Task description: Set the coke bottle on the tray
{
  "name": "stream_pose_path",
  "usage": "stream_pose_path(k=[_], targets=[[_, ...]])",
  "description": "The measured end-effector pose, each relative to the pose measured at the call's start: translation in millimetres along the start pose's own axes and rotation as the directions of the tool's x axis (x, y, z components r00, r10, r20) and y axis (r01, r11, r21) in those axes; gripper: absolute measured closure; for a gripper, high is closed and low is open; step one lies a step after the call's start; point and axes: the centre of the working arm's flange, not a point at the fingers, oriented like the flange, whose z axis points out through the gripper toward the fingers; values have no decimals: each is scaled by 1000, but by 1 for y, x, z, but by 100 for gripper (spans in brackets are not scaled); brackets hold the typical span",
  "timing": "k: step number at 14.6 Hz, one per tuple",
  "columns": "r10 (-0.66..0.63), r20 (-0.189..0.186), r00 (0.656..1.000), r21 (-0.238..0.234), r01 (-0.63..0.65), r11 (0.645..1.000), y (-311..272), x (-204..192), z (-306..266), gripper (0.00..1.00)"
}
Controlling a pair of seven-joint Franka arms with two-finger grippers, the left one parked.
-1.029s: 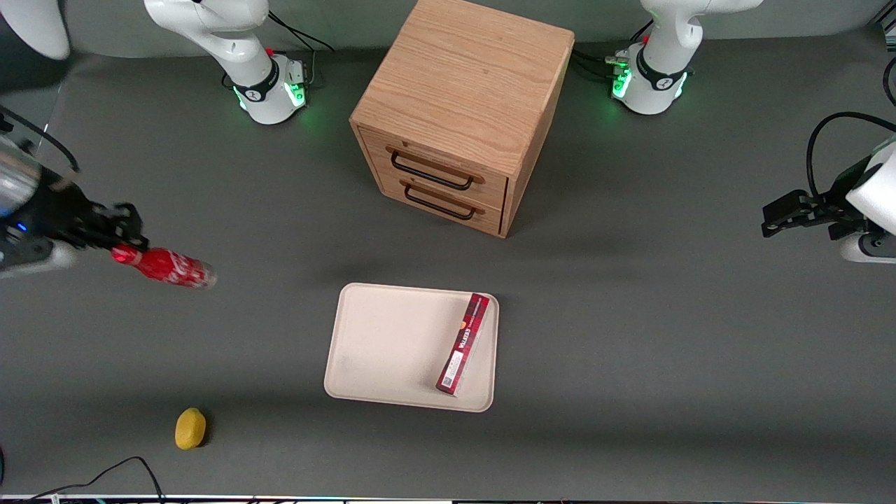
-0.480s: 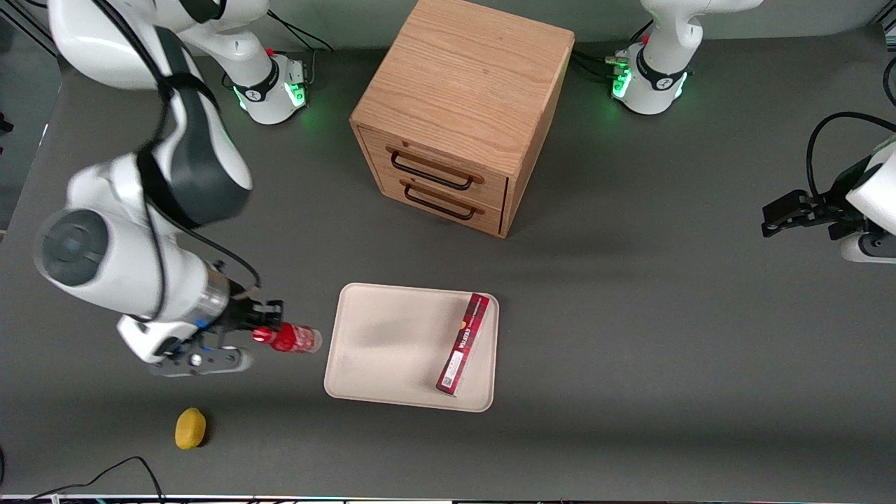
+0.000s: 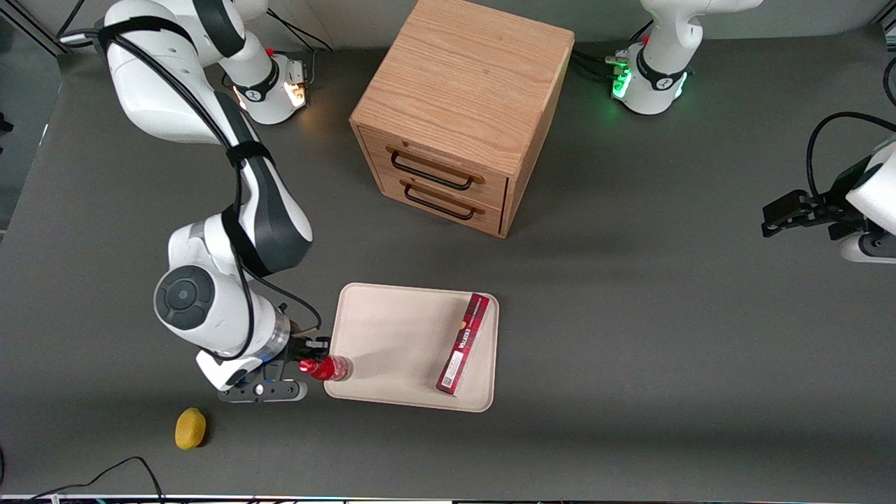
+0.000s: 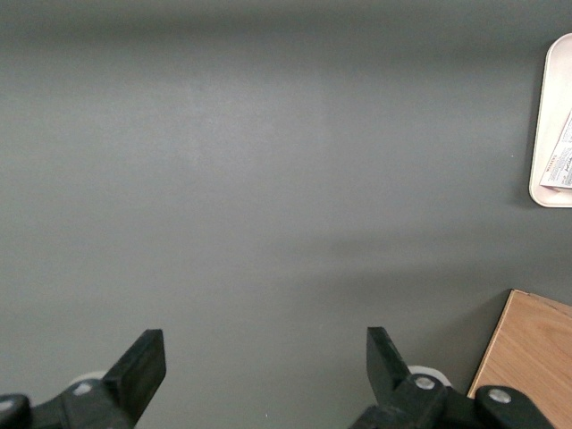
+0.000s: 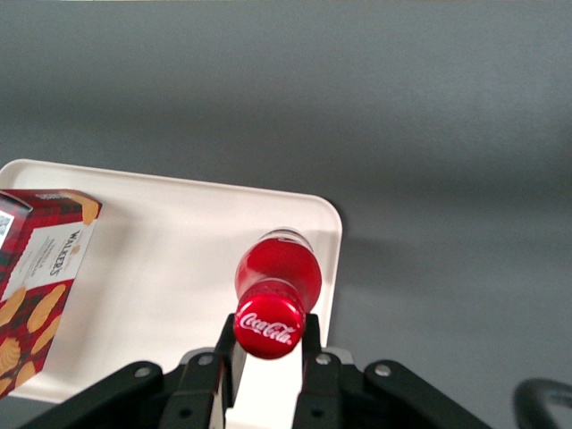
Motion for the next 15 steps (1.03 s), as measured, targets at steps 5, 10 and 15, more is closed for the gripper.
stream_pose_path(k=[5, 10, 15], targets=[[37, -11, 999, 2, -37, 999, -2, -3, 36, 71], [60, -27, 998, -12, -60, 998, -16, -16, 46, 71], [63, -13, 998, -20, -64, 998, -15, -23, 59, 29]])
